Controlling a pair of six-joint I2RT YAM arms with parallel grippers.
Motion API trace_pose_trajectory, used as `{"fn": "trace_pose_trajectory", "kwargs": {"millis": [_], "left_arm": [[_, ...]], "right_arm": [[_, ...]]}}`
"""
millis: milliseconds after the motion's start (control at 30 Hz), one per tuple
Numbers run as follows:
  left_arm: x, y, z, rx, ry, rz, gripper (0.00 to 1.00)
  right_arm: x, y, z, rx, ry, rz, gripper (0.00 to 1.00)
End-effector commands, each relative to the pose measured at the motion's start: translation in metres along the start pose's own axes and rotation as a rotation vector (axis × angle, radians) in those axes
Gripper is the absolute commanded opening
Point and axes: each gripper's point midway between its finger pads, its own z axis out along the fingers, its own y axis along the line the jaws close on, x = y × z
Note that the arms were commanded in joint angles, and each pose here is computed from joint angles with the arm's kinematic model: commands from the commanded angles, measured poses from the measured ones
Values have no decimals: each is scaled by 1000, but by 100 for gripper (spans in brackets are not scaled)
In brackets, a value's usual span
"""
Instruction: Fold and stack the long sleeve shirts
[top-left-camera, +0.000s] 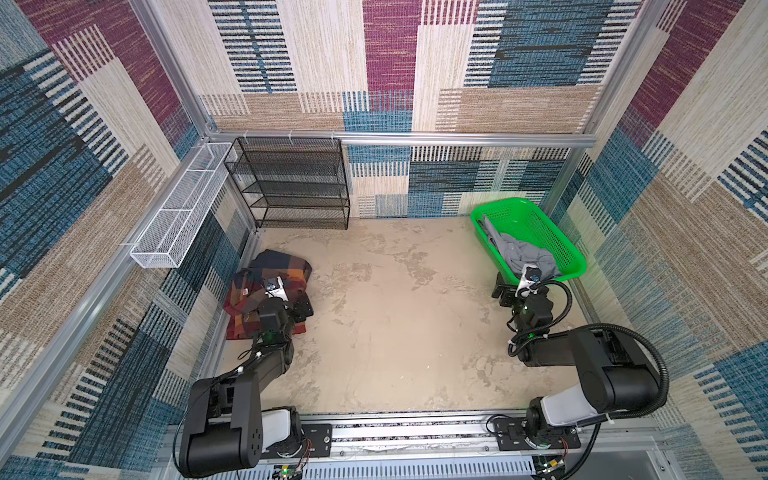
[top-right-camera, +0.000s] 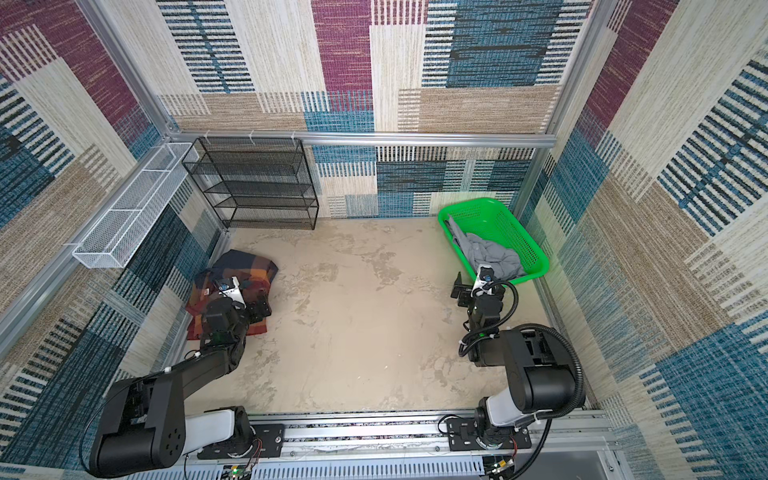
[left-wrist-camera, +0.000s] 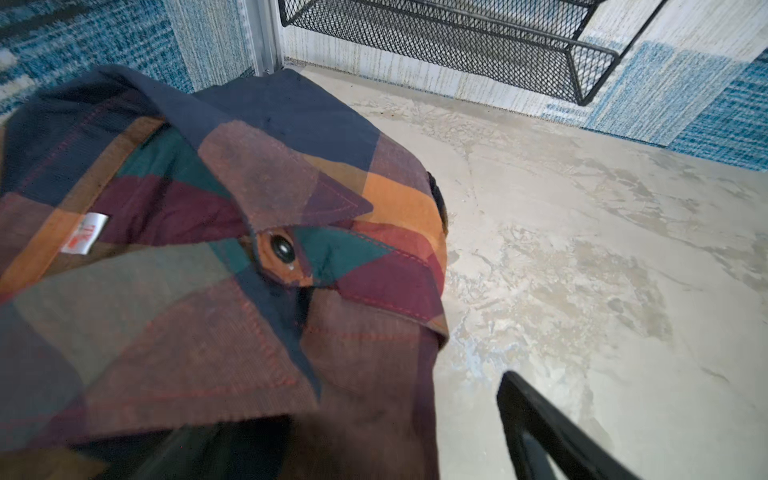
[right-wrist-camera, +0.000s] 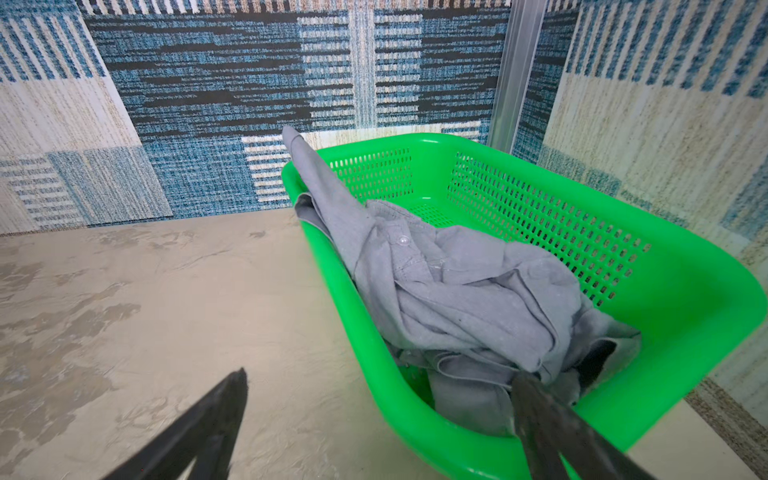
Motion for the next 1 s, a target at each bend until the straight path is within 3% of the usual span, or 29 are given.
{"fn": "trace_pose_trajectory", "kwargs": {"millis": [0,67,133,300,967], "left_arm": [[-32,-5,-8,3,-167,59,99],[-26,4,-3,-39,-139,34,99],[-18,0,3,-18,-141,58,99],[-1,-1,21,-9,-102,57,99],[-4,-14,38,-56,-54,146,99]], "right_arm": [[-9,6,-4,-44,-50,0,100],[-13,4,-19,-52,-133,4,100],[-4,2,-12,-37,-66,8,100],[-5,2,-12,-36,-71,9,100],[-8,2,-13,-36,-85,9,100]]}}
